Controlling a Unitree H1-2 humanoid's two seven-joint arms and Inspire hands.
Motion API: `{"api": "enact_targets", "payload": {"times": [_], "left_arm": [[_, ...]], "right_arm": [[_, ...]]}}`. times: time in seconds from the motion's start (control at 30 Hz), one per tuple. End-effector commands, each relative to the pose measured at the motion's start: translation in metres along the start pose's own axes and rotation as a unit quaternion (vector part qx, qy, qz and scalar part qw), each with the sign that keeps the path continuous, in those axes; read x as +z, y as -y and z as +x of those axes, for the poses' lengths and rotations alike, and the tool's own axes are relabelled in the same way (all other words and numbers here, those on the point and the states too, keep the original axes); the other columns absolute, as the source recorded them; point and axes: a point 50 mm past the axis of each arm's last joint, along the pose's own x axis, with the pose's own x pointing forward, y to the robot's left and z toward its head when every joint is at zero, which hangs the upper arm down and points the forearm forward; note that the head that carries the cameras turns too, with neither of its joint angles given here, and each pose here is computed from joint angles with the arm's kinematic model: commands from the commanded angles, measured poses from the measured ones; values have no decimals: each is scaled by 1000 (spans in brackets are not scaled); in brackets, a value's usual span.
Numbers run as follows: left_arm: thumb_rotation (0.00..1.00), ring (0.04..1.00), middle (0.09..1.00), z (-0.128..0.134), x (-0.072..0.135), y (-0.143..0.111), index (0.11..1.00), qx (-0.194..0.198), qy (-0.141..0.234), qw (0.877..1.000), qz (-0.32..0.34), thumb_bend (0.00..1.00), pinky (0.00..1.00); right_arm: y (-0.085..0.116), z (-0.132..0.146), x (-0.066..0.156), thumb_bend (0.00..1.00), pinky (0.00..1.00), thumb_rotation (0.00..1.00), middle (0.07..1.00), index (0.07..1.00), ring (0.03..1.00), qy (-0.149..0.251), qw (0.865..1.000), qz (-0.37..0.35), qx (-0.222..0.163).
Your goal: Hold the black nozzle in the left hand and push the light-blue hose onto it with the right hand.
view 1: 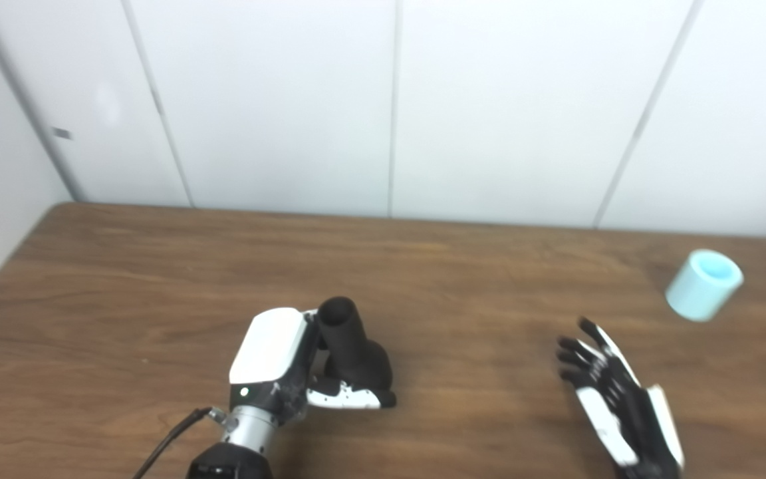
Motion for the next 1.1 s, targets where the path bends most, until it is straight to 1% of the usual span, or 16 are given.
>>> {"api": "enact_targets", "payload": {"times": [0.0,0.13,0.27,0.37,0.43,0.5,0.63,0.73,0.77,0.83,0.87,0.9,0.93,0.97,1.03,1.07], "left_arm": [[0,517,437,0,14,-11,507,27,36,999,18,521,425],[0,511,435,-10,31,3,504,6,74,997,30,522,435],[0,508,430,-13,43,17,507,-16,102,994,43,521,431],[0,508,429,-13,50,32,507,-23,127,988,80,521,441],[0,499,416,-12,52,43,507,-27,134,986,98,521,444],[0,495,408,-9,53,54,507,-31,137,985,102,520,451],[0,492,402,-5,52,62,509,-39,137,984,104,519,455],[0,503,403,-4,52,63,511,-46,132,985,104,519,459],[0,505,403,-4,52,63,512,-47,131,985,103,519,459],[0,507,406,-5,52,62,512,-48,130,985,105,519,458],[0,508,406,-6,52,63,512,-49,130,985,106,519,459],[0,510,408,-6,52,63,512,-49,129,985,106,519,463],[0,512,409,-6,52,64,513,-49,129,985,106,519,465],[0,513,409,-6,52,65,513,-49,129,985,105,519,465],[0,514,411,-7,52,66,510,-50,129,985,104,520,464],[0,513,411,-7,53,66,510,-51,128,985,103,520,463]], "right_arm": [[-9,-3,2,461,720,819,813,903,806,-3,1000,10,-4],[-16,-3,6,463,724,824,813,909,808,-7,1000,21,-6],[-19,-1,10,475,718,812,806,900,806,-8,999,30,-13],[-19,2,15,463,709,820,800,894,799,-3,1000,25,-18],[-18,5,18,457,697,818,801,890,799,3,999,27,-20],[-17,8,20,456,689,816,803,889,800,10,999,29,-22],[-11,13,28,467,723,815,806,889,818,23,999,28,-24],[2,17,36,483,728,810,803,883,820,32,999,16,-23],[11,20,39,486,728,808,802,882,820,37,999,18,-25],[27,25,44,503,719,688,803,872,816,46,998,13,-31],[38,29,45,506,716,667,802,871,814,51,998,-1,-35],[50,32,46,523,719,624,803,866,810,58,997,-24,-37],[58,35,47,543,705,580,806,858,801,62,997,-39,-39],[70,40,55,550,700,564,806,856,798,73,994,-66,-41],[85,49,75,590,719,428,798,823,786,87,991,-95,-45],[94,55,88,600,724,402,796,817,783,95,988,-110,-45]]}}
